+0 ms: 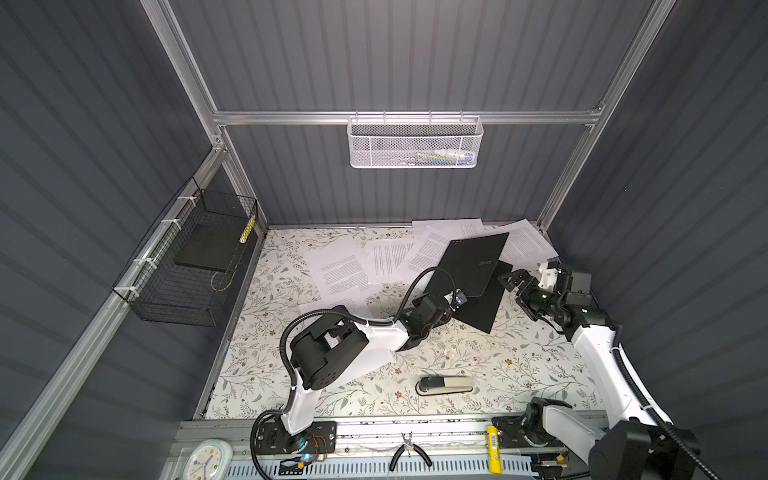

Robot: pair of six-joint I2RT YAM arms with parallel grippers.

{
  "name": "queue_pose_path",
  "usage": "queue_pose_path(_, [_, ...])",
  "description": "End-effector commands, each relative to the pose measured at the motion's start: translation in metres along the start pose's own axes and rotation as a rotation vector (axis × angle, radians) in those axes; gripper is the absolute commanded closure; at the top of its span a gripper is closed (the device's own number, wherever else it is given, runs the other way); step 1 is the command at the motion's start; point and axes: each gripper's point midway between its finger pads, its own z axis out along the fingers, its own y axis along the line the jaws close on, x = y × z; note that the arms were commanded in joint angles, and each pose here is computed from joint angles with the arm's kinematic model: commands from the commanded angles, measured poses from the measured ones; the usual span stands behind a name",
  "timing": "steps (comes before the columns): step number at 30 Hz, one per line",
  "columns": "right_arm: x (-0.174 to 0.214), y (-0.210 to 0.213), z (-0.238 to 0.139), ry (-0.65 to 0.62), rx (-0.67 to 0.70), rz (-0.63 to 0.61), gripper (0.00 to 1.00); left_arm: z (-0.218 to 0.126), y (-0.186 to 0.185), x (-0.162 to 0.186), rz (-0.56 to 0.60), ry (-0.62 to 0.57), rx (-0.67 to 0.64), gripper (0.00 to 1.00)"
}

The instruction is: Put the files into the folder

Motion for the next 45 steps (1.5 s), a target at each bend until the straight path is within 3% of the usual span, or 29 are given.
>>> queue_pose_path(1, [0.002,0.000,0.003,0.012,0.025,-0.013,0.01,-0.015,0.019,-0.011,-0.247,0.022,-0.019,1.00])
queue_pose_path(14, [0.021,0.041,0.053,0.114,0.000,-0.116,0.01,-0.041,0.036,-0.017,-0.814,-0.002,-0.017,1.00])
queue_pose_path(19, [0.030,0.052,0.084,0.170,-0.008,-0.136,0.01,-0.047,0.028,-0.016,-0.911,-0.084,0.036,1.00])
queue_pose_path(22, [0.034,0.059,0.104,0.199,-0.008,-0.151,0.01,-0.053,0.028,-0.018,-0.916,-0.117,0.054,0.99])
queue_pose_path(26, [0.042,0.058,0.132,0.238,-0.005,-0.140,0.01,-0.058,0.022,-0.015,-0.903,-0.141,0.091,0.81])
queue_pose_path(32, [0.053,0.052,0.164,0.269,0.012,-0.123,0.01,-0.063,0.026,-0.013,-0.865,-0.172,0.099,0.44])
queue_pose_path(36, [0.057,0.054,0.175,0.287,0.020,-0.124,0.01,-0.060,0.046,-0.014,-0.895,-0.197,0.142,0.31])
queue_pose_path(41, [0.056,0.057,0.176,0.278,0.021,-0.118,0.01,-0.090,0.066,-0.052,-0.710,-0.270,0.207,0.12])
queue_pose_path(45, [0.059,0.057,0.178,0.292,0.019,-0.106,0.01,-0.116,0.069,-0.076,-0.523,-0.267,0.298,0.08])
